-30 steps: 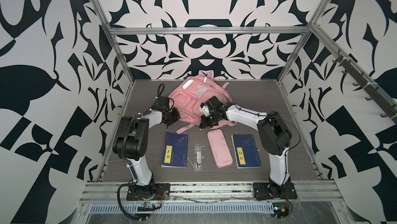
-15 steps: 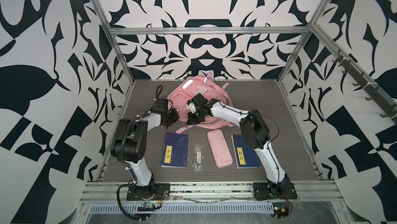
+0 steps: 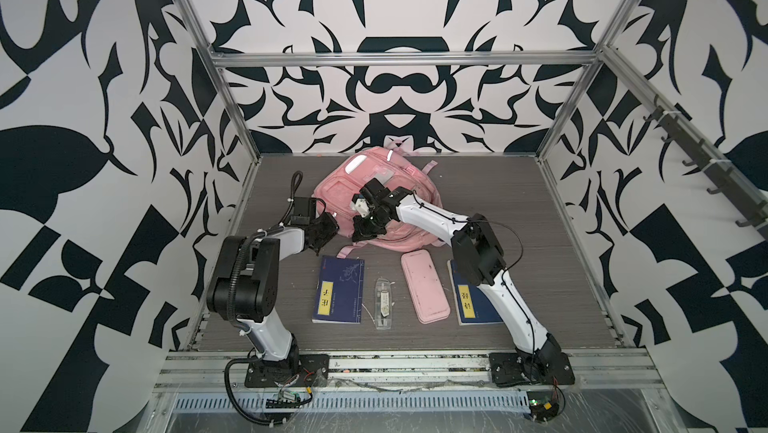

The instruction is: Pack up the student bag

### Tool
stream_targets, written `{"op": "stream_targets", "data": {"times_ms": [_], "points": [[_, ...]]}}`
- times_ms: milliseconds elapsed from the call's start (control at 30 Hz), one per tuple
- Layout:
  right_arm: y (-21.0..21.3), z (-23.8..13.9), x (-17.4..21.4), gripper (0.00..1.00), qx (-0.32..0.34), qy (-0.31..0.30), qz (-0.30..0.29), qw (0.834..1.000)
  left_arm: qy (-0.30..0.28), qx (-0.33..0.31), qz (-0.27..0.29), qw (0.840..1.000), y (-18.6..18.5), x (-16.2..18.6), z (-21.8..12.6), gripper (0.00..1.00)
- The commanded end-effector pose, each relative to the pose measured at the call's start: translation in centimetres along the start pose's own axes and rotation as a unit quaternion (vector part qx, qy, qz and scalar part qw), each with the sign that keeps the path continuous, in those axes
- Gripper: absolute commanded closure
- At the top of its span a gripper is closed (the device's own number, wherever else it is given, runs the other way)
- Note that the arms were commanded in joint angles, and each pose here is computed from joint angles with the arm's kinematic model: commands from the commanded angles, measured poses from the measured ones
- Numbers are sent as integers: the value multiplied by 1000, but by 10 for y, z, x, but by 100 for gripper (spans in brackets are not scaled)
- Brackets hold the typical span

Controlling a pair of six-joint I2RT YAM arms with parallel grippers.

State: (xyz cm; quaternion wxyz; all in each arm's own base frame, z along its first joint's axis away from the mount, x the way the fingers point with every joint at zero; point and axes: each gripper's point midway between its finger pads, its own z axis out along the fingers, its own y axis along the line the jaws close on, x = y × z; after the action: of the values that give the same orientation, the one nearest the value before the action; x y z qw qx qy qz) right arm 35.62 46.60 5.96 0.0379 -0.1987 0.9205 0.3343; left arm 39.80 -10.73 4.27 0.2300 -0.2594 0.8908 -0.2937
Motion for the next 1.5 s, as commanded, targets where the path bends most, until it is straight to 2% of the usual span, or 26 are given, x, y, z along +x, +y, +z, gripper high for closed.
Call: {"op": "stream_targets", "data": {"times_ms": [0,67,433,633,667,833,933,1133,1200,1333,1467], "points": [[45,-23,-34,100,-58,-60,-47,995,40,28,-30,998,-7,21,7,100],[38,-8,-26,100,-53,-45,-44,997,43,35,-33,998,-12,21,9,100],[27,5,-4,100,-54,-14,-51,997,40,76,-29,996,-31,18,3,100],[21,-26,-13,100,-31,-50,-59,997,39,72,-37,996,-28,18,3,96],[20,-33,-15,96,-28,-58,-58,996,39,71,-36,996,-28,18,3,95],[15,-84,-18,65,-5,-99,-67,993,43,65,-40,996,-25,18,7,85],[13,-107,-11,59,7,-113,-70,991,43,63,-40,996,-24,16,7,80],[-12,-127,14,58,63,-126,-55,989,47,62,-33,996,-26,16,7,72],[-17,-134,23,58,77,-133,-52,987,53,57,-25,997,-25,18,6,64],[-30,-147,45,54,99,-142,-45,984,44,17,8,999,-17,16,-9,36],[-41,-158,68,50,113,-144,-41,982,23,-19,47,998,-12,11,-31,22]]}}
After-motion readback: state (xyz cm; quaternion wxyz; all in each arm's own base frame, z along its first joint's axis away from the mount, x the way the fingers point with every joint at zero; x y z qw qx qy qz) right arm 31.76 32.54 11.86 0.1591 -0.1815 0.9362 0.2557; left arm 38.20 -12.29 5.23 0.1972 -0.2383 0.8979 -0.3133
